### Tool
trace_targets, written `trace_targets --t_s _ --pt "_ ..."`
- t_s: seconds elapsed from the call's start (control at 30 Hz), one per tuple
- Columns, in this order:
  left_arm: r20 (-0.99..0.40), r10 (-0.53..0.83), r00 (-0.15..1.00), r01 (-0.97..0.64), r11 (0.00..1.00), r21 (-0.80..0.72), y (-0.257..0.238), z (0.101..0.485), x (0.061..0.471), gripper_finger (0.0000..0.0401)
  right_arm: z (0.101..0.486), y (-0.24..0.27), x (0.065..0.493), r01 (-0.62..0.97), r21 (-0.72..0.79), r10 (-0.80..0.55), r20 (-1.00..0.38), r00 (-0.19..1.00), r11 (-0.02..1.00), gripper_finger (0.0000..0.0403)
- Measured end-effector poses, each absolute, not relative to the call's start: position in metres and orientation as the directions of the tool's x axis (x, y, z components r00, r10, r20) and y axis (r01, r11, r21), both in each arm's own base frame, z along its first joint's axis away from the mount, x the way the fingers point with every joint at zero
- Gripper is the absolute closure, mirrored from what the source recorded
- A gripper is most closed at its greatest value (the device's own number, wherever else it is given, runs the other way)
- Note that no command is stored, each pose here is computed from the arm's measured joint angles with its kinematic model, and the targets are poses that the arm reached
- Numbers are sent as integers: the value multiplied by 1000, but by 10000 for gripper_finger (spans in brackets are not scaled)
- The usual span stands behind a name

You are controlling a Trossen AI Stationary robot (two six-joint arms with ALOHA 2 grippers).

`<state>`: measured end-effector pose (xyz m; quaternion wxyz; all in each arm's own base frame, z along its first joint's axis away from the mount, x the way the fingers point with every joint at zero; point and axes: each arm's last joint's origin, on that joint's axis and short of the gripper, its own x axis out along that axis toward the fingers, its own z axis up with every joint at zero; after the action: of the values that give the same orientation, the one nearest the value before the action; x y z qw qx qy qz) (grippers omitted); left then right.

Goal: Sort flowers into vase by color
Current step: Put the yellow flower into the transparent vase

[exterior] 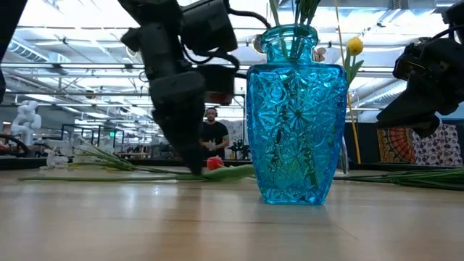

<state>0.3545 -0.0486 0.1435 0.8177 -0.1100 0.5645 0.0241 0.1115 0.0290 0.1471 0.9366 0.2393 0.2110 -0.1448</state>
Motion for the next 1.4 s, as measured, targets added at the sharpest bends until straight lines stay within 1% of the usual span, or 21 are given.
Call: trace_targets --t_s 0.2,0.27,0.4,0.5,0.6,0.67,0.83,0.97,1.13,1.3,1.4 --pt "-931 -86 355 -134 981 -142 -52 137 357 314 146 29 113 378 379 -175 -472 864 845 287" --pt "-937 -85 339 -135 981 -138 -51 134 356 330 145 29 112 379 376 -175 -476 862 846 287" --pt "-939 -79 333 -132 983 -130 -51 133 356 385 145 29 113 381 373 -176 -479 860 846 287" --pt "-940 -74 332 -133 983 -124 -51 135 355 391 145 29 113 382 371 -177 -481 859 846 287" --pt "-954 -66 291 -139 984 -110 -49 142 347 396 145 29 113 382 372 -176 -481 859 846 287" --pt "-966 -33 255 -149 986 -72 -47 150 338 397 145 29 113 382 371 -176 -481 859 846 287" --pt "-960 94 263 -181 982 46 -35 185 320 398 145 29 113 384 373 -176 -484 857 845 287" --pt "-911 131 391 -220 974 46 -19 220 313 399 144 29 113 385 368 -177 -488 855 846 287" --pt "-804 242 543 -289 953 92 4 257 304 400 144 29 113 384 365 -177 -488 855 848 287" --pt "-640 308 704 -343 936 73 26 283 312 400 144 29 113 383 362 -177 -488 855 850 287" --pt "-507 286 813 -305 951 48 36 296 322 400 144 29 113 382 360 -178 -487 855 851 287"
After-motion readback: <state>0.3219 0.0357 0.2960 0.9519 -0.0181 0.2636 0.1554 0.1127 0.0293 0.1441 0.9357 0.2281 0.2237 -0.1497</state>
